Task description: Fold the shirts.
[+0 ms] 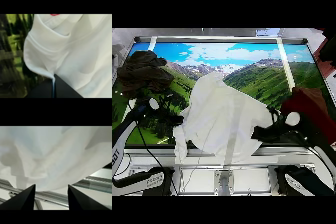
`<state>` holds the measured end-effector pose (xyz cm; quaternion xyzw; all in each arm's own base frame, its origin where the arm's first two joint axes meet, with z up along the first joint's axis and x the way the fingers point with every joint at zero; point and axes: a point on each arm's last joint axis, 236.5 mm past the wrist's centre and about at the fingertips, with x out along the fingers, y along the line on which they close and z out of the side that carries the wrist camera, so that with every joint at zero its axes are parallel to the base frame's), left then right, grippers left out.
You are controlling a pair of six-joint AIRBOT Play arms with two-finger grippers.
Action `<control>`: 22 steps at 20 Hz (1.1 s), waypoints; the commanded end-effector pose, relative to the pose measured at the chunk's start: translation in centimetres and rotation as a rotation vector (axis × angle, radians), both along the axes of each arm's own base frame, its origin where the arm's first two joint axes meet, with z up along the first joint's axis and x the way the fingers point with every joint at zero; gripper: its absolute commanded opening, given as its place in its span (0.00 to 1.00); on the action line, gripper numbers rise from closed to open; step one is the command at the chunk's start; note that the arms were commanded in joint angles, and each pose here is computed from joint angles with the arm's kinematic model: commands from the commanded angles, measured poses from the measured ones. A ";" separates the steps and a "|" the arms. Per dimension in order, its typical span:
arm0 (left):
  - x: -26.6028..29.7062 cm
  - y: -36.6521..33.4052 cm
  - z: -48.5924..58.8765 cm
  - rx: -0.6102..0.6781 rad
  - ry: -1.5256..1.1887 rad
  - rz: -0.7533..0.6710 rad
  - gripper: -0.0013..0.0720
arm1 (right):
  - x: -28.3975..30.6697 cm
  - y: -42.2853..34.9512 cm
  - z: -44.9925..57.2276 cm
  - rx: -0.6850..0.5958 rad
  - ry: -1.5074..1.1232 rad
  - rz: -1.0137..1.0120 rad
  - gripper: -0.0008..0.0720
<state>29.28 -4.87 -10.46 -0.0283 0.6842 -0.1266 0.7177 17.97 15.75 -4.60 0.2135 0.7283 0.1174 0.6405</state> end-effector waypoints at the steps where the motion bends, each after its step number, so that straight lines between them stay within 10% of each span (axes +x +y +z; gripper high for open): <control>1: -0.2 0.0 0.0 -0.002 0.010 -0.001 0.04 | -3.0 2.2 -2.4 0.038 0.079 -0.033 0.62; 19: -0.6 -0.4 0.1 -0.018 0.026 0.001 0.04 | -4.5 5.0 -6.0 0.082 0.131 -0.202 0.62; 22: -0.6 -0.5 0.1 -0.021 0.025 -0.002 0.04 | -3.9 5.1 -6.2 0.085 0.112 -0.208 0.35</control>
